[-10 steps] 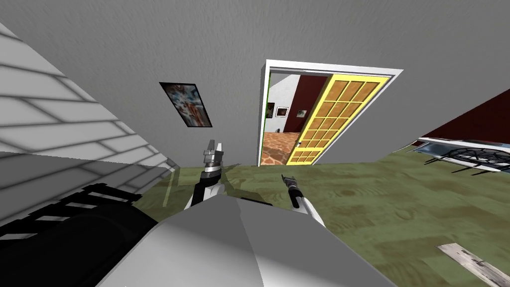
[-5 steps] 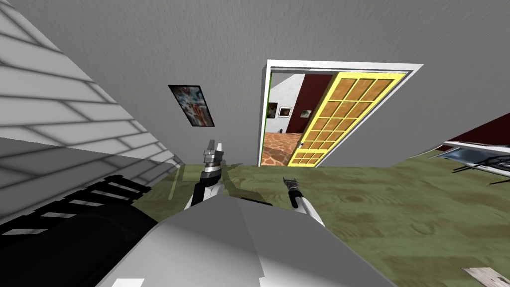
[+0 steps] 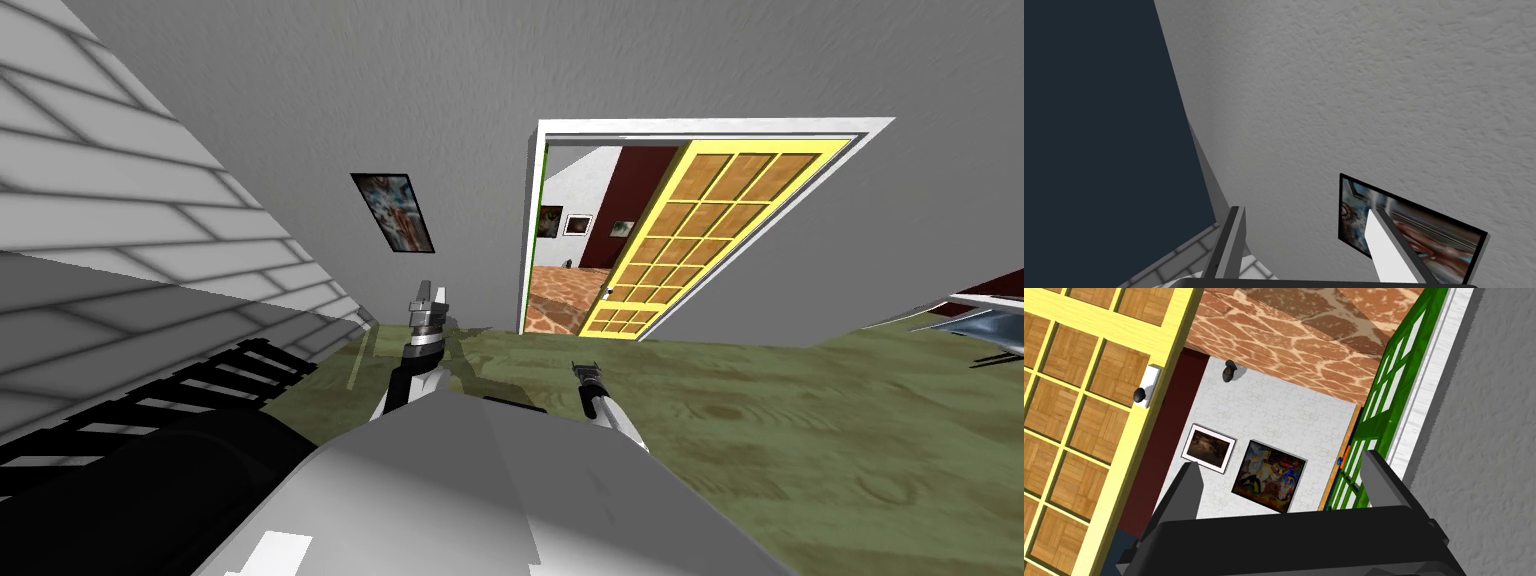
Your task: Push the door open
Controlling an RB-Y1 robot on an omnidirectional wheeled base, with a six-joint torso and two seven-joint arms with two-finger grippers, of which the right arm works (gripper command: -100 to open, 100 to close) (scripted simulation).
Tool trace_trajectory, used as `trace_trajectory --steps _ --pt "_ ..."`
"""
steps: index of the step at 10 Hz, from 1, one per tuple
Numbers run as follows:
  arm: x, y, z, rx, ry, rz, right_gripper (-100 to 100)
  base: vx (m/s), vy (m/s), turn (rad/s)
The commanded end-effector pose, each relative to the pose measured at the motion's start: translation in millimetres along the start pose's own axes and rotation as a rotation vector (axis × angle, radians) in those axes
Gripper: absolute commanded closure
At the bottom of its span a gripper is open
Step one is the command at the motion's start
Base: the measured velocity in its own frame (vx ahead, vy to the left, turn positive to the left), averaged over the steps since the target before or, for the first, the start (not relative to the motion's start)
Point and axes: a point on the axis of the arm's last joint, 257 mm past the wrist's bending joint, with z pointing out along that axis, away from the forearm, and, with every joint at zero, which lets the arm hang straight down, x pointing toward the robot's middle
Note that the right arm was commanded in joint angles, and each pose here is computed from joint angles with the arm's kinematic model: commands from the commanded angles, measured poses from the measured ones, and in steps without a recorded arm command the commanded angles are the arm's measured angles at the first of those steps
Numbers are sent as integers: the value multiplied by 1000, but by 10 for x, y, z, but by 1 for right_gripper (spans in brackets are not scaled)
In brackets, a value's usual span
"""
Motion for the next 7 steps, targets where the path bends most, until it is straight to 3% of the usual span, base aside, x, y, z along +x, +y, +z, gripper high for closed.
trace_trajectory --steps 1,7 --pt "138 -94 18 25 32 -68 -100 -1 -128 146" --pt "422 -279 51 80 103 -235 -100 -1 -93 78"
